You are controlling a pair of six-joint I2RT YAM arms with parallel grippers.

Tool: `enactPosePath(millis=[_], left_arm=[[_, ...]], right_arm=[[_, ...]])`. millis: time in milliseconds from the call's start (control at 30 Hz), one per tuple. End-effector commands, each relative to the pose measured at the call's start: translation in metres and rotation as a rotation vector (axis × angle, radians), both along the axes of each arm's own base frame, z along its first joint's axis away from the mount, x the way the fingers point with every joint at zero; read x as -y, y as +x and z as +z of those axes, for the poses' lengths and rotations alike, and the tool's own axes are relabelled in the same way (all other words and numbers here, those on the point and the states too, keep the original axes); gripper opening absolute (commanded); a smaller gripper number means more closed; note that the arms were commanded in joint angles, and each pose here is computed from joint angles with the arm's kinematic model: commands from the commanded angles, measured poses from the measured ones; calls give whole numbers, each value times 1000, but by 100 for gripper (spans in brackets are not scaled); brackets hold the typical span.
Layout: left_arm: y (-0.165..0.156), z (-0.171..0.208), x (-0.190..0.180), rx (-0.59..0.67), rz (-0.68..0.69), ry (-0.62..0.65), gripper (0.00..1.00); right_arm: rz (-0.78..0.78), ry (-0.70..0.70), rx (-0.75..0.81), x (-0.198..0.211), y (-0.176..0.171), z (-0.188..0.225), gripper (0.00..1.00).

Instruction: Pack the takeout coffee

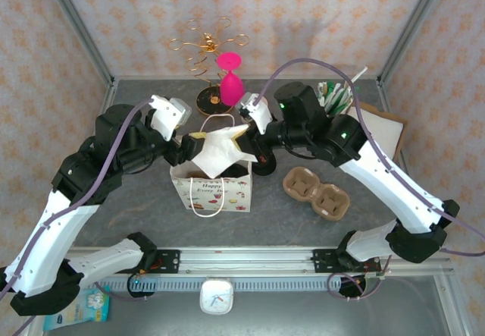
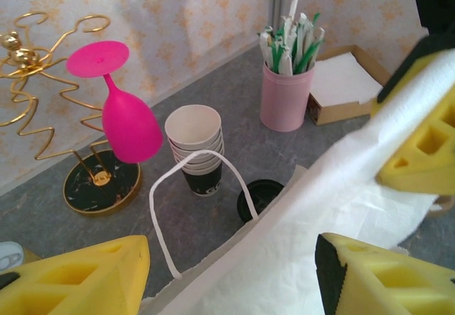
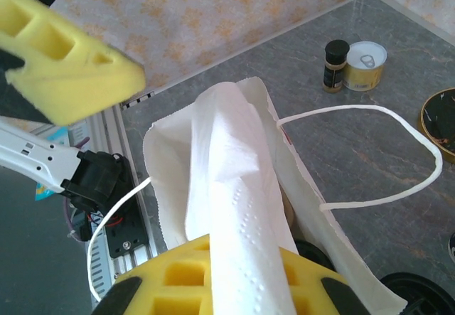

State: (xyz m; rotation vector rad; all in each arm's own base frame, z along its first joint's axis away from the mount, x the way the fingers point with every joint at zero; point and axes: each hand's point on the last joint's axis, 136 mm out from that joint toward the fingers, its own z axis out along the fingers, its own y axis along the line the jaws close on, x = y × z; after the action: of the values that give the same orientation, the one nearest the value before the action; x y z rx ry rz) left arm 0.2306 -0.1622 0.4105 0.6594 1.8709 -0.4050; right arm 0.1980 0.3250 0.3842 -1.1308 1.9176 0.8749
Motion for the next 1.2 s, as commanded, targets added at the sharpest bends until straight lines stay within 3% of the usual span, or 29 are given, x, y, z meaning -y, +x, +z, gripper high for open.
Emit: enactPosePath(millis=[0,367,567,733,833,900,933,1167], left_arm=[[1,22,-10,45,70,-88,67],[6,19,-38,6,272,-205,67],[7,16,-40,2,287,-215,68],[9,17,-42,6,307,-213,68],[11,15,-41,0,307,-207,69],[13,15,-41,4,310,-206,69],[14,15,-42,7,321,-207,70],[19,15,-51,11,387,-222,72]], right_arm=[[37,-8,6,-8,-1,-2,0],[86,-113,-2,-38,4,-28,0],[90,-101,1,-40,3,-38,0],[26,-208,4,-26,12,-61,0],[33,-175,20,-26,10,-54,17],[52,-146,16,-30,7,-46,41],[55,-133,23,-32,7,-41,47],[-102,-16,153,-7,20,13,73]])
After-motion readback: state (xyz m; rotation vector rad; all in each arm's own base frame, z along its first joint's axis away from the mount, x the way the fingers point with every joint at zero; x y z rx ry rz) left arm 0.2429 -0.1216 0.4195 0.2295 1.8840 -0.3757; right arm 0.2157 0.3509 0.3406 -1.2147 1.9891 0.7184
